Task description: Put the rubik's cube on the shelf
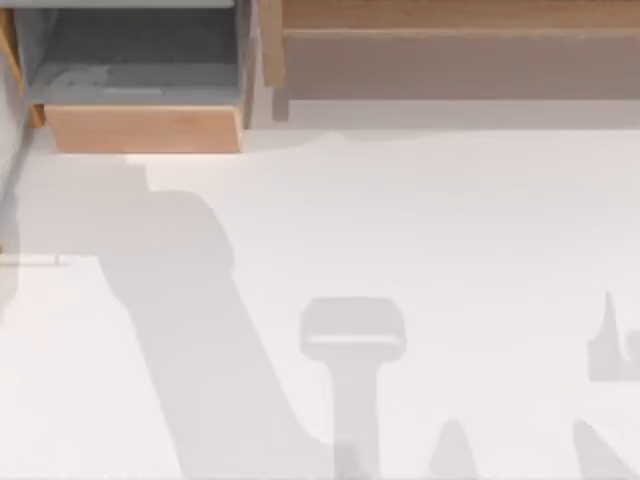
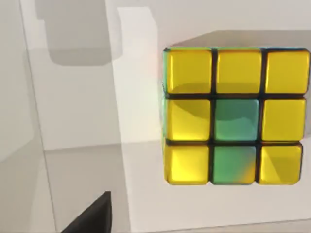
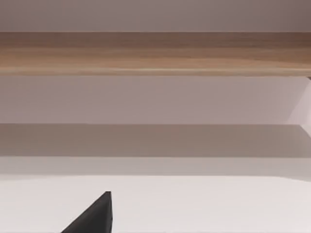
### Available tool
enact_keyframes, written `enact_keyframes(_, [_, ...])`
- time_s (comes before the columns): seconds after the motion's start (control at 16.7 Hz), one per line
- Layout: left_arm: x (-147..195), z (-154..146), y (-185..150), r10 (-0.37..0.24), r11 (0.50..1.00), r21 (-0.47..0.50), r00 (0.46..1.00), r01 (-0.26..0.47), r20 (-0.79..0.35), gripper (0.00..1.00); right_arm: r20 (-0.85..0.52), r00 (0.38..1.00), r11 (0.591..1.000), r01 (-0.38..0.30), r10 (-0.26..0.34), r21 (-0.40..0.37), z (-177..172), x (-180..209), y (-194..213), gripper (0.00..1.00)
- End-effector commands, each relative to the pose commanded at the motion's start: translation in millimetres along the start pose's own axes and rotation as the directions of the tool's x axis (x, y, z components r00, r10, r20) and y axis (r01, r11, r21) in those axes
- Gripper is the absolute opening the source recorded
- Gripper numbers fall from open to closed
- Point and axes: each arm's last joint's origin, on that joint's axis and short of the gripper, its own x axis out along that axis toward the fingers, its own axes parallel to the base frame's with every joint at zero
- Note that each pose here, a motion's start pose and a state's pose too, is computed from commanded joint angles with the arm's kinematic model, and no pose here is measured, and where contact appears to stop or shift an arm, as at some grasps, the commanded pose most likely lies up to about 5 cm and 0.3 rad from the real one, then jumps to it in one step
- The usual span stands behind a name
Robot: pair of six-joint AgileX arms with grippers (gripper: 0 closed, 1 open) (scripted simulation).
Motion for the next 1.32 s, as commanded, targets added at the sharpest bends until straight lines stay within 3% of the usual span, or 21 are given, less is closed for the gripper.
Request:
enact_keyframes(0.3, [-42.9,-11.6,-3.7,0.0,1.0,0.002,1.0,0.0,-0.001,1.0,0.0,1.0,1.0,0.0,0.0,0.0,0.0,0.0,0.0,1.0])
enact_keyframes(0.48, [-47.0,-12.6,-3.8,0.002,1.0,0.002,1.0,-0.002,0.002,1.0,0.0,1.0,1.0,0.0,0.0,0.0,0.0,0.0,0.0,1.0])
enact_keyframes(0.6, [-31.8,-8.0,-2.4,0.003,1.0,0.003,1.0,-0.003,0.005,1.0,0.0,1.0,1.0,0.0,0.0,0.0,0.0,0.0,0.0,1.0])
enact_keyframes(0.96, [64.4,9.1,-0.1,-0.002,1.0,0.0,1.0,0.002,-0.006,1.0,0.0,1.0,1.0,0.0,0.0,0.0,0.0,0.0,0.0,1.0])
enact_keyframes(1.32, [71.1,11.4,-1.5,0.001,1.0,0.002,1.0,-0.001,0.0,1.0,0.0,1.0,1.0,0.0,0.0,0.0,0.0,0.0,0.0,1.0])
